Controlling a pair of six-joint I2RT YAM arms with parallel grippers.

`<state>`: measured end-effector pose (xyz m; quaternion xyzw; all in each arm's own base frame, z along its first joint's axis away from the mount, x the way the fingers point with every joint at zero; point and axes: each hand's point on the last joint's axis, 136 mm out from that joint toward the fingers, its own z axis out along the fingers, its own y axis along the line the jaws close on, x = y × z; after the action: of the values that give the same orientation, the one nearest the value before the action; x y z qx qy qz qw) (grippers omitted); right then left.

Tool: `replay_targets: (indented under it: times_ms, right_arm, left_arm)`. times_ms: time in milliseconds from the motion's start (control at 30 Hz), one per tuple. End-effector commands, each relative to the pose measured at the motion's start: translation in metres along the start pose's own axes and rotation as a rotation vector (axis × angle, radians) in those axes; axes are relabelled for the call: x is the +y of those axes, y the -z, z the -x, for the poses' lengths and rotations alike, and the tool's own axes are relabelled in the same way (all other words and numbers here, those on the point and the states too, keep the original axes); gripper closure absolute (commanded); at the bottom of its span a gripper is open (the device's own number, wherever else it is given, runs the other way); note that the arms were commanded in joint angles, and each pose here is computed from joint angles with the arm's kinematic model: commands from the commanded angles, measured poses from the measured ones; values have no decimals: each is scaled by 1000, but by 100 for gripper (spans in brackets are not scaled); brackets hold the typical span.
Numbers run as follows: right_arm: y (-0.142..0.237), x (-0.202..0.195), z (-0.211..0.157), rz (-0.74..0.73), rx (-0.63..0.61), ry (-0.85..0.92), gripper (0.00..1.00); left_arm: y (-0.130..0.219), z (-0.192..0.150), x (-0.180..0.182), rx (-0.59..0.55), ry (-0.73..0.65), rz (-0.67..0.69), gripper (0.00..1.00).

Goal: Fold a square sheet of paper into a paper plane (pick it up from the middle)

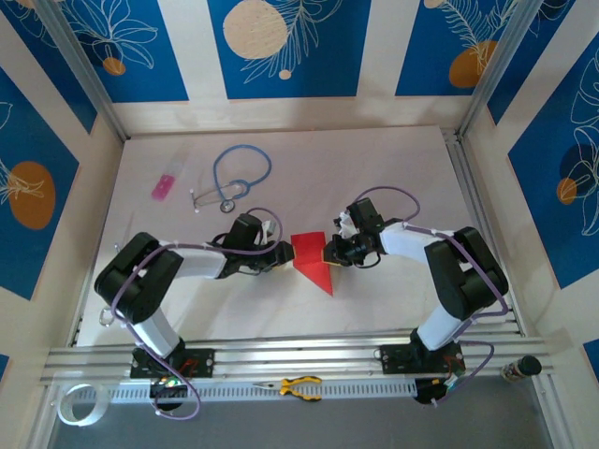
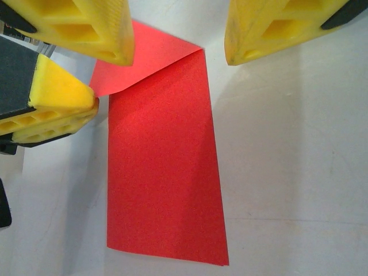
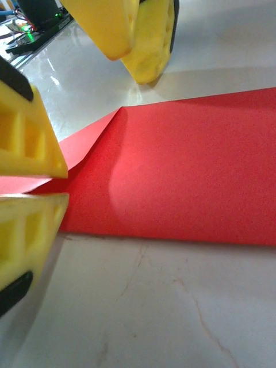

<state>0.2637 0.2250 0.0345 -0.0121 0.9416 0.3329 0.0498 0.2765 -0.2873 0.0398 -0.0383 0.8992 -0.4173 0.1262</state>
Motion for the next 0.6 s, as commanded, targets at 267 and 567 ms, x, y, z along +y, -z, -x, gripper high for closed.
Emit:
replay_targets:
  times_ms: [267,567]
  right_arm:
    - [12,34,1,184,-13,46,97]
    - [21,41,1,283,-35,39,100]
  left_arm:
    - [2,11,-7,5,24,-18,53]
    - [7,17,0,-10,53,3,48]
